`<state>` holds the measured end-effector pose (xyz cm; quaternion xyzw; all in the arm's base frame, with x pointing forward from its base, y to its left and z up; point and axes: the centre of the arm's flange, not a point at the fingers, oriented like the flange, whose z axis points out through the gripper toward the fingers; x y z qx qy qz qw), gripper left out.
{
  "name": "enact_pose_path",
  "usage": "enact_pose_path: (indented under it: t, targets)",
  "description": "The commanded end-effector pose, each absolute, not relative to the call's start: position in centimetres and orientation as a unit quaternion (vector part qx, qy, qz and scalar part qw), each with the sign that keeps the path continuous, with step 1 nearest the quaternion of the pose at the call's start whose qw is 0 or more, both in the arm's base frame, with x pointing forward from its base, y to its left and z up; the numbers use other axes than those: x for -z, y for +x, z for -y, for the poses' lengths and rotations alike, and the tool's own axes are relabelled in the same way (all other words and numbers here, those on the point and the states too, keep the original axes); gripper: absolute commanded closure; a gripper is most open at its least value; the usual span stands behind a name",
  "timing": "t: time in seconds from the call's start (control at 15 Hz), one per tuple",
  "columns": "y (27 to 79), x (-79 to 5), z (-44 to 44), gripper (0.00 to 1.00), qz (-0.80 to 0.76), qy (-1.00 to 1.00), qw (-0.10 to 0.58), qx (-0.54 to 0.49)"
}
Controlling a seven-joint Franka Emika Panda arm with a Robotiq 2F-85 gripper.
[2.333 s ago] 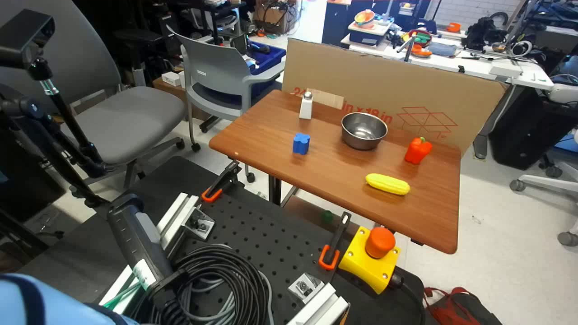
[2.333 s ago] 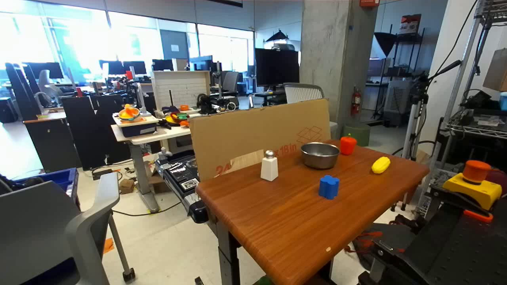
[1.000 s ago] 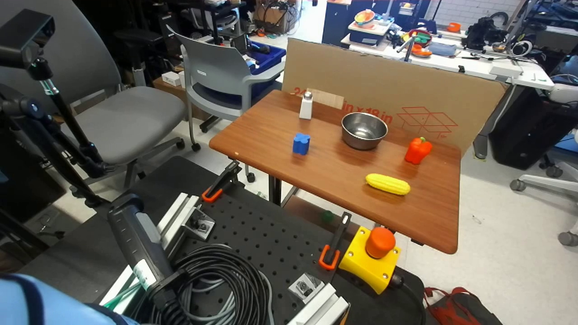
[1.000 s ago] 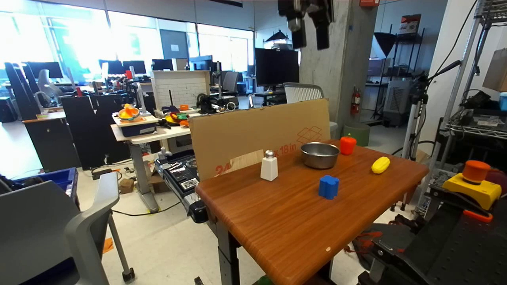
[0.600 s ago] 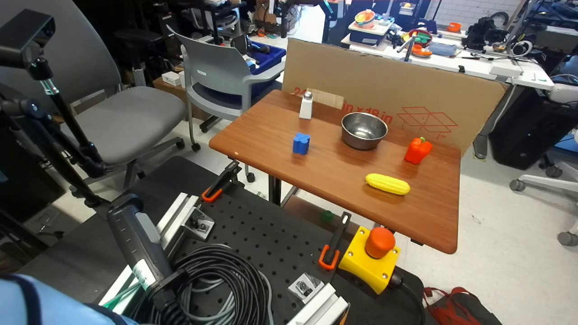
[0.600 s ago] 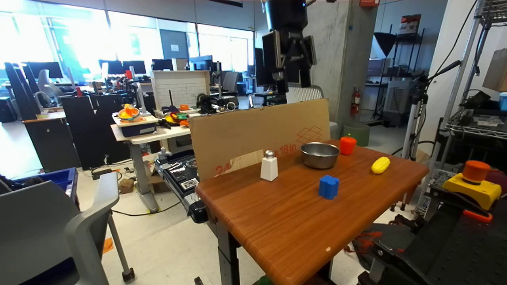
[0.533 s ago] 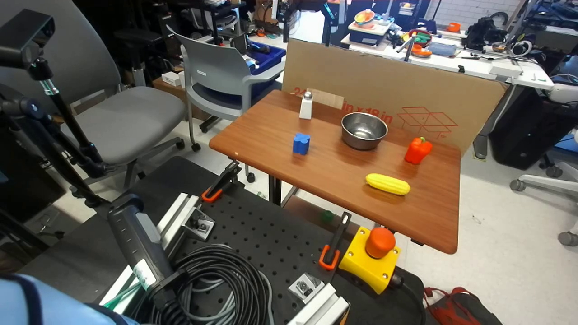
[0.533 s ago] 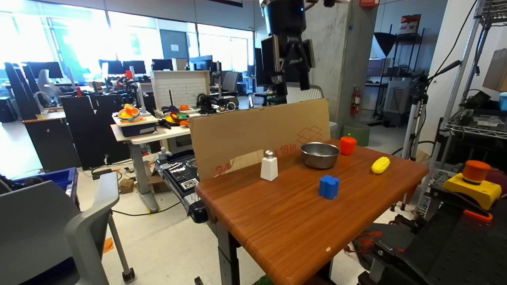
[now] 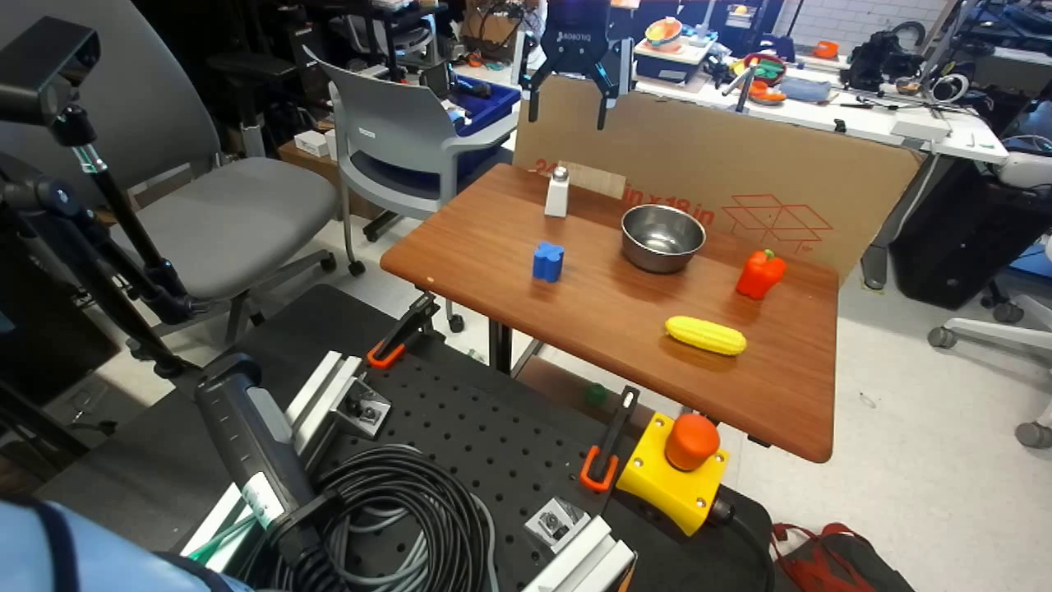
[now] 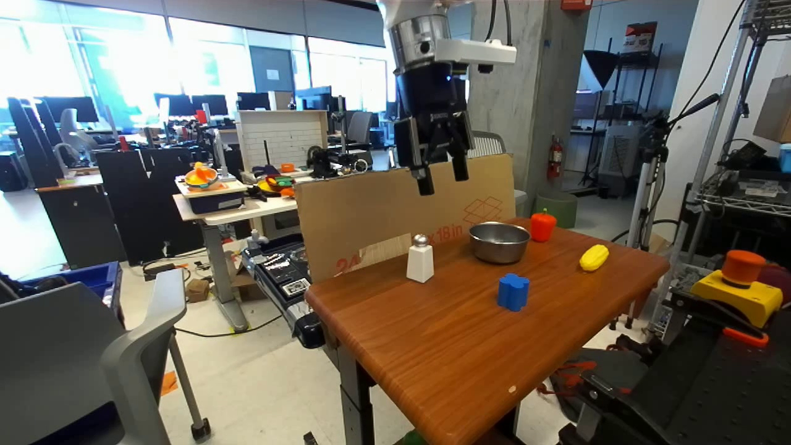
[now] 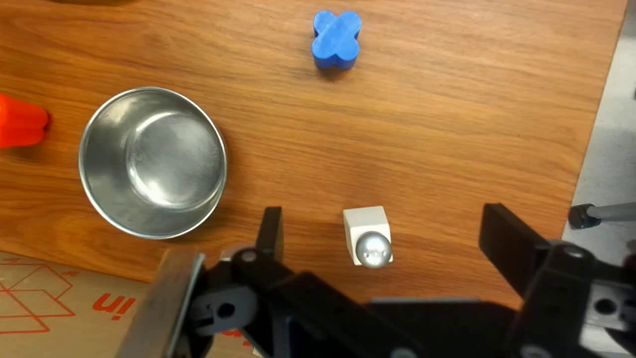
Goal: Pick up the salt cellar and put it in the bowl
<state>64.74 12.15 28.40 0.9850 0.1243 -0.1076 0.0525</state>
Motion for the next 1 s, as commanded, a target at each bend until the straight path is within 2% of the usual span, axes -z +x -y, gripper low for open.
enact_pose_path:
  t: [0.0, 0.93]
  targets:
    - [66.9, -25.7, -14.0, 0.0, -0.115, 0.984, 0.083, 0.105]
    - [70.0, -17.5, -15.3, 0.0, -0.073, 0.985, 0.102, 0.12]
